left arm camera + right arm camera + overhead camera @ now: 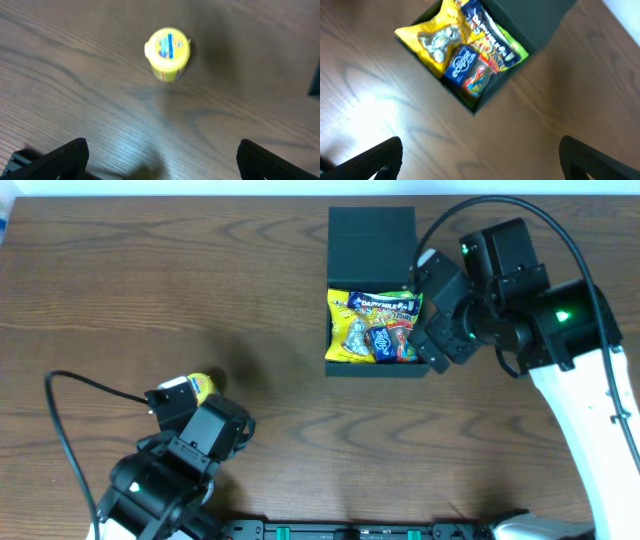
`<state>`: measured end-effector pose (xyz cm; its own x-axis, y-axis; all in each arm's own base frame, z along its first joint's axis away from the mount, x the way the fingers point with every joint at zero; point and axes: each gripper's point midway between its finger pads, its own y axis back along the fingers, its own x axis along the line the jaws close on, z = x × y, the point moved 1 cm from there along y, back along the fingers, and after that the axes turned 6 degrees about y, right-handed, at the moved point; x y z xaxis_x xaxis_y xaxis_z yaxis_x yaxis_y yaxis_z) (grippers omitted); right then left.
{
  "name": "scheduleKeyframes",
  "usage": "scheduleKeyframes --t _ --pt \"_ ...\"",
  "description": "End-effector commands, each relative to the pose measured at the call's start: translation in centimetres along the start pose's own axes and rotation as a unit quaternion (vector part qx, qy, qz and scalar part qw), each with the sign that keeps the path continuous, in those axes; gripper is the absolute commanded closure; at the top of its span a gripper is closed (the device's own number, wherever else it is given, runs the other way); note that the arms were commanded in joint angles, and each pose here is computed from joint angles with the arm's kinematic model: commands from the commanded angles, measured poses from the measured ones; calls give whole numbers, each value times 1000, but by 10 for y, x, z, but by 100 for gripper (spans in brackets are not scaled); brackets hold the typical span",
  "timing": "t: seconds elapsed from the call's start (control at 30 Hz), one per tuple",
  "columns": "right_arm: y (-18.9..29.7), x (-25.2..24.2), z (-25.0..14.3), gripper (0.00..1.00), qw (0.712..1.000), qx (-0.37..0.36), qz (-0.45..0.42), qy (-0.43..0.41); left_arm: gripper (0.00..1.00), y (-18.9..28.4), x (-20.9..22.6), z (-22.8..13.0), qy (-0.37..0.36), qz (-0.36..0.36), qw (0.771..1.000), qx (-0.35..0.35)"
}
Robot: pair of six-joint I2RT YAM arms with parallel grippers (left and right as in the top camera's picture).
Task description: Pack container
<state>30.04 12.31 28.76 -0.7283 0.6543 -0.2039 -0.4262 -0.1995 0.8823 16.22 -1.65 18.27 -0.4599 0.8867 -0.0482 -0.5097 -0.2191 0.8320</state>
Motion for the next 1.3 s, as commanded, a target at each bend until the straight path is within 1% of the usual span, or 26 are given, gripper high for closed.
scheduleKeyframes --t 0.0,0.17,0.37,0.47,0.6,0.7,0.8,0.87,0.97,1.13,1.27 --pt "26 1 -3 1 999 -28 -13 -34 5 -9 -1 -7 -5 0 1000 5" --pt "56 3 -12 1 997 -54 -38 -39 5 -25 -11 -15 0 -17 1000 9" --pt "76 0 -35 1 992 -62 -70 -87 5 -40 -12 -19 8 -15 1000 6" --pt "69 5 -55 1 989 -52 -69 -116 5 -46 -5 -18 20 -1 1000 7" --pt "42 17 -84 1 986 -40 -67 -149 5 -52 4 -11 31 15 999 4" --pt "30 26 -100 1 980 -51 -70 -178 5 -55 7 -1 32 16 999 -5" --pt "31 26 -116 1 968 -56 -97 -224 5 -59 6 7 33 5 999 -10" --pt "35 21 -129 1 953 -57 -129 -270 5 -64 -1 7 26 -17 999 -3" --pt "45 20 -143 1 930 -69 -158 -325 5 -77 -1 4 39 -16 999 4" --pt "56 28 -154 1 912 -107 -160 -361 5 -97 0 -3 44 0 999 25" --pt "58 37 -162 1 912 -123 -156 -360 5 -110 -4 -4 15 9 999 39"
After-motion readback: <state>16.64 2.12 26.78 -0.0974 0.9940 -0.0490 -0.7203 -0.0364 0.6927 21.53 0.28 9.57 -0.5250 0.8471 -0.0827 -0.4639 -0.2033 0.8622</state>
